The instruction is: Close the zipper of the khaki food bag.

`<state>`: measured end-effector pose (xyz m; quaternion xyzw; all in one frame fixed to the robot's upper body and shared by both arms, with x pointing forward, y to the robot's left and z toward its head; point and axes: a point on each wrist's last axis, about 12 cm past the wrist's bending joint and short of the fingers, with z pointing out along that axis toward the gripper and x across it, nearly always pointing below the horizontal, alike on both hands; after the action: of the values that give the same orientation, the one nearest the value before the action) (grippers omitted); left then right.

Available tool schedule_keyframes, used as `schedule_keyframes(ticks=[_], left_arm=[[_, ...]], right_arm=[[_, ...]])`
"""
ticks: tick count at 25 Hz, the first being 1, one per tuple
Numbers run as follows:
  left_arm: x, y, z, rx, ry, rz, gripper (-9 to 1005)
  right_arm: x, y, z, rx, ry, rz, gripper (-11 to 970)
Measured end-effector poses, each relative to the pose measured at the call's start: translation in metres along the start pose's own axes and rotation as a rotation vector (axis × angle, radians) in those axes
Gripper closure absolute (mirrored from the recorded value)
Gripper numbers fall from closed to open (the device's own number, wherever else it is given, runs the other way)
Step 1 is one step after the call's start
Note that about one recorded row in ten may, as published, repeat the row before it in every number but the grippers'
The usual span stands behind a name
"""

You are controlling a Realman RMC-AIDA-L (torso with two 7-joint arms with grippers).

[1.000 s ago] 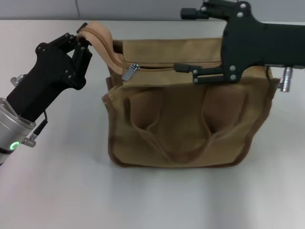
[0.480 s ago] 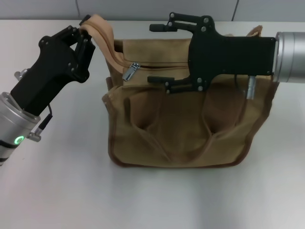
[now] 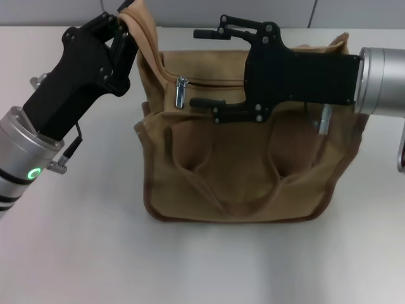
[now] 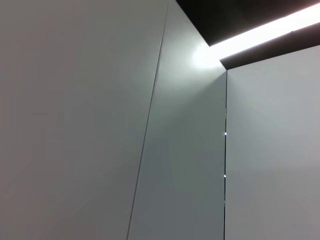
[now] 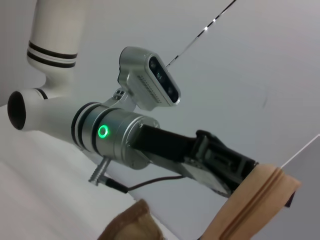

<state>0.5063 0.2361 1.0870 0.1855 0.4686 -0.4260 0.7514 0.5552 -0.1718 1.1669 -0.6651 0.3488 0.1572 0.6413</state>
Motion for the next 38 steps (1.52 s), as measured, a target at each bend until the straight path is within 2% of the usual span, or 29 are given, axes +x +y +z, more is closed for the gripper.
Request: schedule_keyframes(ticks=[13, 25, 28, 31, 38], left_arm=[[-0.004, 0.007, 0.017, 0.031, -0.021, -0.001, 955], [-0.003, 0.008, 0.023, 0.033, -0.010, 0.005, 954], [-0.002, 0.009, 0.025, 0.032, -0.001, 0.008, 954], [-0.001, 0.010, 0.026, 0.029, 0.004, 0.009, 954], [0.000, 0.011, 0.029, 0.032, 0.015, 0.009, 955]], right_arm=[[0.008, 0.009, -0.007, 0.092, -0.011, 0.025, 157], [0.019, 0.019, -0.014, 0.239, -0.074, 0.241, 156], [0.019, 0.017, -0.019, 0.273, -0.104, 0.349, 156], [0.015, 0.013, -0.023, 0.263, -0.157, 0.530, 156], [-0.002, -0.005, -0.029, 0.032, -0.194, 1.020, 156]])
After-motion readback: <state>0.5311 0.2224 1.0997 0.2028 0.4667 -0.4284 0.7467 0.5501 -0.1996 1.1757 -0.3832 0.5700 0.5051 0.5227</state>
